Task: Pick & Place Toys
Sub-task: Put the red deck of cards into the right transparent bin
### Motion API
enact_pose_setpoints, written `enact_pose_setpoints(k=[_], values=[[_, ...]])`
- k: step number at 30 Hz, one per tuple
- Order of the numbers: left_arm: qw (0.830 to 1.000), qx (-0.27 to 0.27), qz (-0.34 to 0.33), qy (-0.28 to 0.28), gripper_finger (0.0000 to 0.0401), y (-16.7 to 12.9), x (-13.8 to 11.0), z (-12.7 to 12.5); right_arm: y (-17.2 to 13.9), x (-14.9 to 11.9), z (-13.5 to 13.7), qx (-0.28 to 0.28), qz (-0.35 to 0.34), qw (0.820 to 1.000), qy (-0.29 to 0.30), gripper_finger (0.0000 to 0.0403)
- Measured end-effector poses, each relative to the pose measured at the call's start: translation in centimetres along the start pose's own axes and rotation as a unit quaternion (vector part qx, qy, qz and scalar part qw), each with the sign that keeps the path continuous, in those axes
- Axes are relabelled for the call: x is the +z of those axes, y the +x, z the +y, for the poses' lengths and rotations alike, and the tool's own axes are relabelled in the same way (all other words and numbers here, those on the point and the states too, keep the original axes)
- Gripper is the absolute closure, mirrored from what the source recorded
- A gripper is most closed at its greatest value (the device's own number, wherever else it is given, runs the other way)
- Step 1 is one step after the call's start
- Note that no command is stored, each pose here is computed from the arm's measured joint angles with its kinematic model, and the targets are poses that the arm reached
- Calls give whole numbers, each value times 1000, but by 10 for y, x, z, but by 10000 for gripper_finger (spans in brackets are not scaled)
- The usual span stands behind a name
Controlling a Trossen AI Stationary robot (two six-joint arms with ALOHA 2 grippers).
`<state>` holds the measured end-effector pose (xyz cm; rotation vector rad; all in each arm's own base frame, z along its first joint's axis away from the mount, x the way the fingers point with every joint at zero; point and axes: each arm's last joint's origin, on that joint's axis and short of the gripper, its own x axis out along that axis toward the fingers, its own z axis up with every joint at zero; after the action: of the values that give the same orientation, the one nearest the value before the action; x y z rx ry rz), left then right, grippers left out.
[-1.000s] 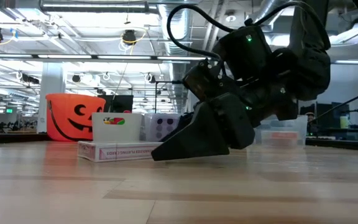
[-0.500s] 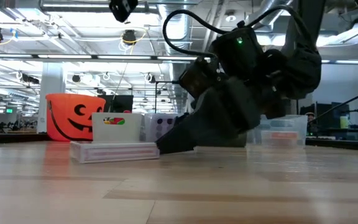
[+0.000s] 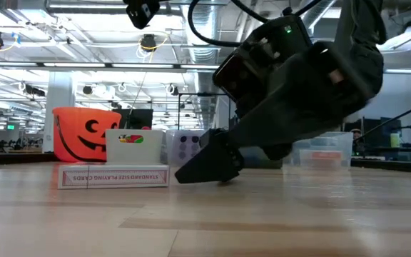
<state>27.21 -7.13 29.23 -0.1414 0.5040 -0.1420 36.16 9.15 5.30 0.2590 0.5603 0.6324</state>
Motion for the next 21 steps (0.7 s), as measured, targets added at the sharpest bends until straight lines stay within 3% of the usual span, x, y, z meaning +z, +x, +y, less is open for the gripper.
enact_pose_setpoints(k=[8,21], values=[[1000,0,0,0,320,0,0,0,-4,0,-10,-60,5,998,5,3],[1000,0,0,1,320,0,0,0,-5,-1,-14,-160,1,986,-48,3]])
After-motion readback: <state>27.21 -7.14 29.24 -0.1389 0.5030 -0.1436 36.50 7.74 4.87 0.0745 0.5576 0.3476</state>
